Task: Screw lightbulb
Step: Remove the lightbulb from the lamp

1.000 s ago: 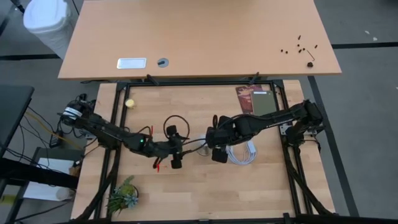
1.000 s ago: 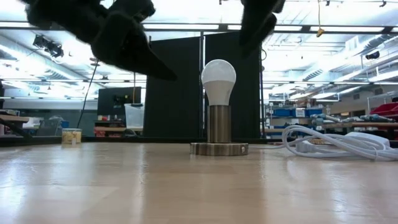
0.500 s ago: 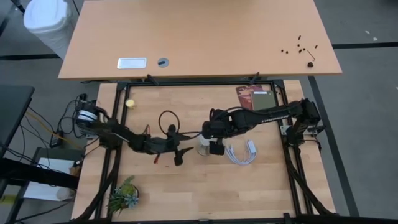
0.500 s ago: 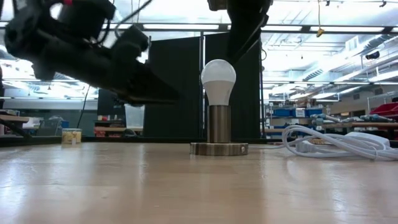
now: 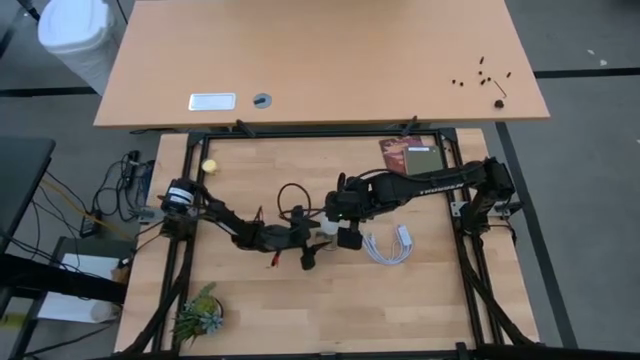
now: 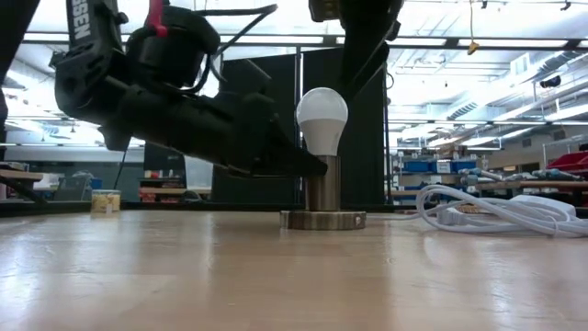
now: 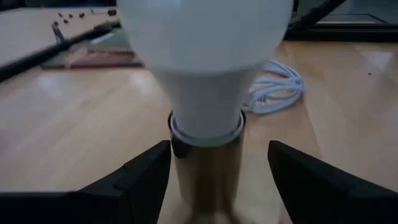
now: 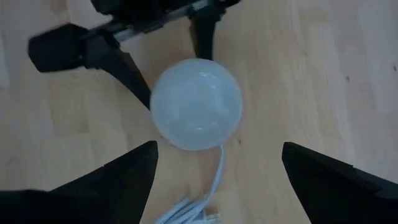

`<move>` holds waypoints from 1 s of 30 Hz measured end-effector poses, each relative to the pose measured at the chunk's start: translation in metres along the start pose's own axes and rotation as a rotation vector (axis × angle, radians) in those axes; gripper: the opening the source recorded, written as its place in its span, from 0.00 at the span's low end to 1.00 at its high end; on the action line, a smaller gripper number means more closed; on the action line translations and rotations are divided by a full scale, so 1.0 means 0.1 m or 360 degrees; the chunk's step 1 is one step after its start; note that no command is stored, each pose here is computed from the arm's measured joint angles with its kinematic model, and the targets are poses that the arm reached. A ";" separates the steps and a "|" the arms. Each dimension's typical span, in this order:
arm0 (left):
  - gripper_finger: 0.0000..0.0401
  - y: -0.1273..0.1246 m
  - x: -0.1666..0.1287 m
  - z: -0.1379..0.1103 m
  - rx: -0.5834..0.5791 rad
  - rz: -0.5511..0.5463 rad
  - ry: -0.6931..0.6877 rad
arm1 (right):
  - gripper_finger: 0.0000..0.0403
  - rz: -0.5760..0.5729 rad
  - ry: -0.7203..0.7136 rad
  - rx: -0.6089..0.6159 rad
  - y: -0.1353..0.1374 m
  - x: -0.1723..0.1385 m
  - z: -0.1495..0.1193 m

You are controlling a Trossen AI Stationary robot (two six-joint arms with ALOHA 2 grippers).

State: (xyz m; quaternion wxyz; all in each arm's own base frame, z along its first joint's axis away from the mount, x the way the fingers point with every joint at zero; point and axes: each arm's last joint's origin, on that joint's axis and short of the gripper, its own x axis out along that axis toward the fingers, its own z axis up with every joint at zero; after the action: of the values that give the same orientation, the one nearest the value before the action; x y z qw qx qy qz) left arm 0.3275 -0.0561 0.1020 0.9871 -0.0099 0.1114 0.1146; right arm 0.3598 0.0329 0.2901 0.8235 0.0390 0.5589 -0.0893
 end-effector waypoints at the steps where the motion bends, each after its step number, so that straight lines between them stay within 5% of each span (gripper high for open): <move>1: 0.69 0.00 0.02 0.01 0.0018 0.0004 -0.0005 | 0.88 -0.0006 -0.0004 0.0011 0.01 0.01 0.01; 10: 0.65 0.05 0.06 0.00 0.0069 0.0039 0.0031 | 0.88 -0.0045 0.0085 -0.0069 0.13 0.23 0.03; 18: 0.62 0.10 0.12 0.02 -0.0019 0.0073 0.0051 | 0.88 -0.0045 0.0040 -0.0066 0.11 0.15 0.11; 30: 0.59 0.10 0.20 0.08 0.0089 0.0056 0.0090 | 0.87 -0.0022 0.0002 -0.0071 0.15 0.15 0.12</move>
State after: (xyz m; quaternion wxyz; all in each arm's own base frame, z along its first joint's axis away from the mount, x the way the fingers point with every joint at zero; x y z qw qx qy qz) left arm 0.3465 -0.0415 0.1056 0.9813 0.0163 0.1424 0.1286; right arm 0.3791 0.0446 0.2804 0.8231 0.0168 0.5616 -0.0824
